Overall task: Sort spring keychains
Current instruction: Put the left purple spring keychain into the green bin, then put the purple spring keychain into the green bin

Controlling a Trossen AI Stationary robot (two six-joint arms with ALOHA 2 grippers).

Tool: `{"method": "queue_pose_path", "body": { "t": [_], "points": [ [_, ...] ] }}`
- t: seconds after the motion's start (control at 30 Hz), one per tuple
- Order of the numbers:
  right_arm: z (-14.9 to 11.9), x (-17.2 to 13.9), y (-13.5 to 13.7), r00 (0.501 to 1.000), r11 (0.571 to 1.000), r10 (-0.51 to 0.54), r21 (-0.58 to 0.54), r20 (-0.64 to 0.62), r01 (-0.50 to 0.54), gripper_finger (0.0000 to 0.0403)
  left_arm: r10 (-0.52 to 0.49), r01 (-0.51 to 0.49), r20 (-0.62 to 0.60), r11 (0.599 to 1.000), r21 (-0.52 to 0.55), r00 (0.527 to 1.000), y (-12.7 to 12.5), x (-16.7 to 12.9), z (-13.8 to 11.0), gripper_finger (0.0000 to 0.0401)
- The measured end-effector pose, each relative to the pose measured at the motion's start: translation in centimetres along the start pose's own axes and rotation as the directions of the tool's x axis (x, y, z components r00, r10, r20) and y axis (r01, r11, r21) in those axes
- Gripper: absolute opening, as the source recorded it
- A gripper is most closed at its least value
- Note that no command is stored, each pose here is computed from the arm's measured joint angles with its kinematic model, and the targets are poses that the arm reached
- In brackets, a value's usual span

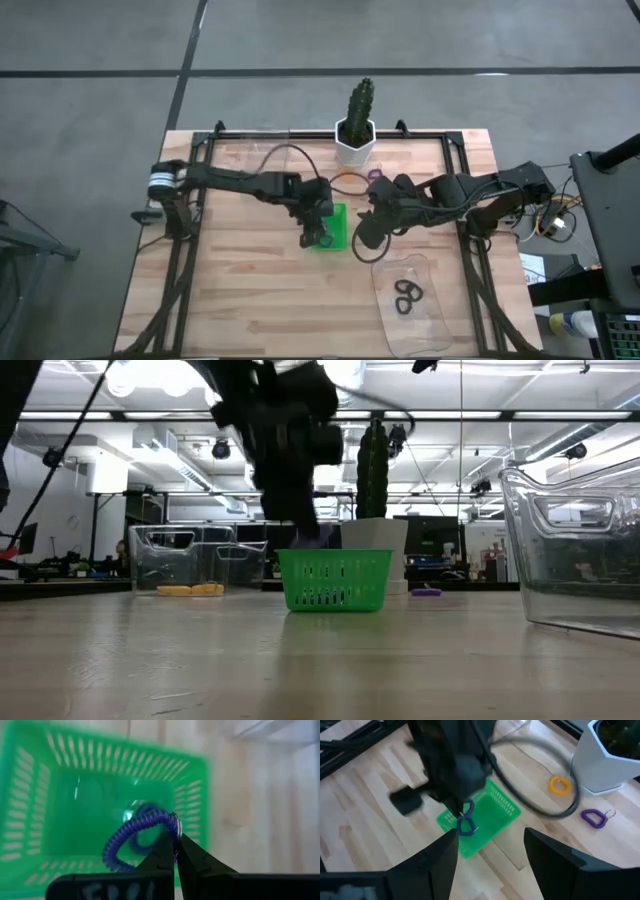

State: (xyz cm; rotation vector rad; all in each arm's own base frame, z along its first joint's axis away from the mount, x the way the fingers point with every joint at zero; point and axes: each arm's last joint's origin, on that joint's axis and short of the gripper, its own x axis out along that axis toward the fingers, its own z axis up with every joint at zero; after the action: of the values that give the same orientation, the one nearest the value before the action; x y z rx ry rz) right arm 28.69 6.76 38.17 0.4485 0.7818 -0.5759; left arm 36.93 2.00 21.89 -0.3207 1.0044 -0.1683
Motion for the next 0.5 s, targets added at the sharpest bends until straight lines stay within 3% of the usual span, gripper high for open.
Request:
{"method": "queue_pose_path", "body": {
  "t": [0.13, 0.5],
  "points": [
    [0.1, 0.1, -0.1, 1.000, 1.000, -0.004, 0.005, 0.002, 0.004, 0.0219, 0.000, 0.001, 0.017, 0.999, -0.052, 1.000, 0.7, 1.5, 0.1, 0.0010],
    [0.6, 0.3, -0.7, 0.998, 0.998, -0.056, -0.012, 0.036, 0.056, 0.0219, -0.055, 0.057, 0.019, 0.990, -0.132, 0.998, 0.5, 1.7, 0.2, 0.0108]
  ]
}}
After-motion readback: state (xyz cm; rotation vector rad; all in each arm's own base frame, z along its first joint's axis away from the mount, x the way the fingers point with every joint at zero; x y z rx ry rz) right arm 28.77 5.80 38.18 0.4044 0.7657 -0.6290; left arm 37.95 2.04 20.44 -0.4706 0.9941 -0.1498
